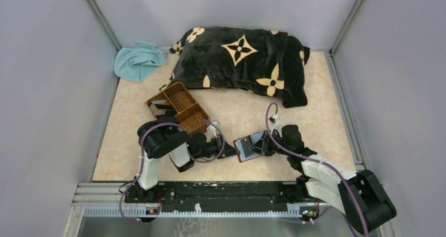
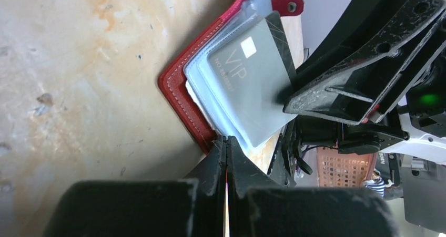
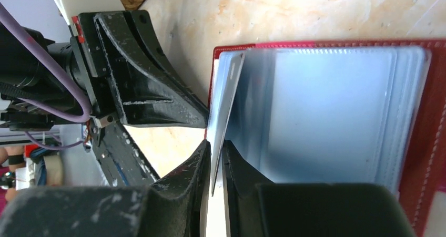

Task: Take the credit cards out of the card holder

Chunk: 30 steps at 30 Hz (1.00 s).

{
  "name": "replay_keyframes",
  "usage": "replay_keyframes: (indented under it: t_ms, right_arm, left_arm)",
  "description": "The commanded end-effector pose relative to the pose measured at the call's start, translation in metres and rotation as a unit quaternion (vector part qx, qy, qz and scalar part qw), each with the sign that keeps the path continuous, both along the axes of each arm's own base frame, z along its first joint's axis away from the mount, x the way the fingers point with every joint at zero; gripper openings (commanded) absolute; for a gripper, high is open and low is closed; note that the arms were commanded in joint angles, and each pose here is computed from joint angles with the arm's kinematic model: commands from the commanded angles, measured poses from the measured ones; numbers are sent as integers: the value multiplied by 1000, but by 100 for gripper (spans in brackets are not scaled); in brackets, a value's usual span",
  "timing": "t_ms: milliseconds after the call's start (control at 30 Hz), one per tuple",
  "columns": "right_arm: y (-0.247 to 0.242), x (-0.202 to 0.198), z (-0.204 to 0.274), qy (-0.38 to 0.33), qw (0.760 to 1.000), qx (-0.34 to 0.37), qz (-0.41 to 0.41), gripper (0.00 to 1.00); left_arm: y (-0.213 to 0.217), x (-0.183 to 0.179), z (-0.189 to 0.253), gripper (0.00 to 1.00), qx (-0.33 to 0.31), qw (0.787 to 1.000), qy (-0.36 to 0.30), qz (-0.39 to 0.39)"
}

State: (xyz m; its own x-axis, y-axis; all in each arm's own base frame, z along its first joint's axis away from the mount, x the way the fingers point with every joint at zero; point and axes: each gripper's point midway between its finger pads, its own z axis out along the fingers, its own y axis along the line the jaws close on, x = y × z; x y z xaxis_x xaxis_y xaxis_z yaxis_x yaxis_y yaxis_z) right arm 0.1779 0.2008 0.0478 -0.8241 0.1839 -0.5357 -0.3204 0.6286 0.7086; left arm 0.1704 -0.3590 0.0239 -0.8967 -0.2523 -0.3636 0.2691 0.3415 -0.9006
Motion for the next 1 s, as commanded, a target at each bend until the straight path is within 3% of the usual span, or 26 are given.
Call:
replay_keyframes:
  t_ms: [0,233,967]
  right_arm:
    - [8,6,18,-34,999,40,9,13]
    - [7,2,13,-28,999,40,11,4]
    - [13,-1,2,-16,999,49,17,4]
  left_arm:
    - [-7,7,11,0,-2,1000,-15,-5]
    - [-9,9,14,0,-3,1000,-17,-4]
    - [-14,12,22,0,0,1000,-23,-9]
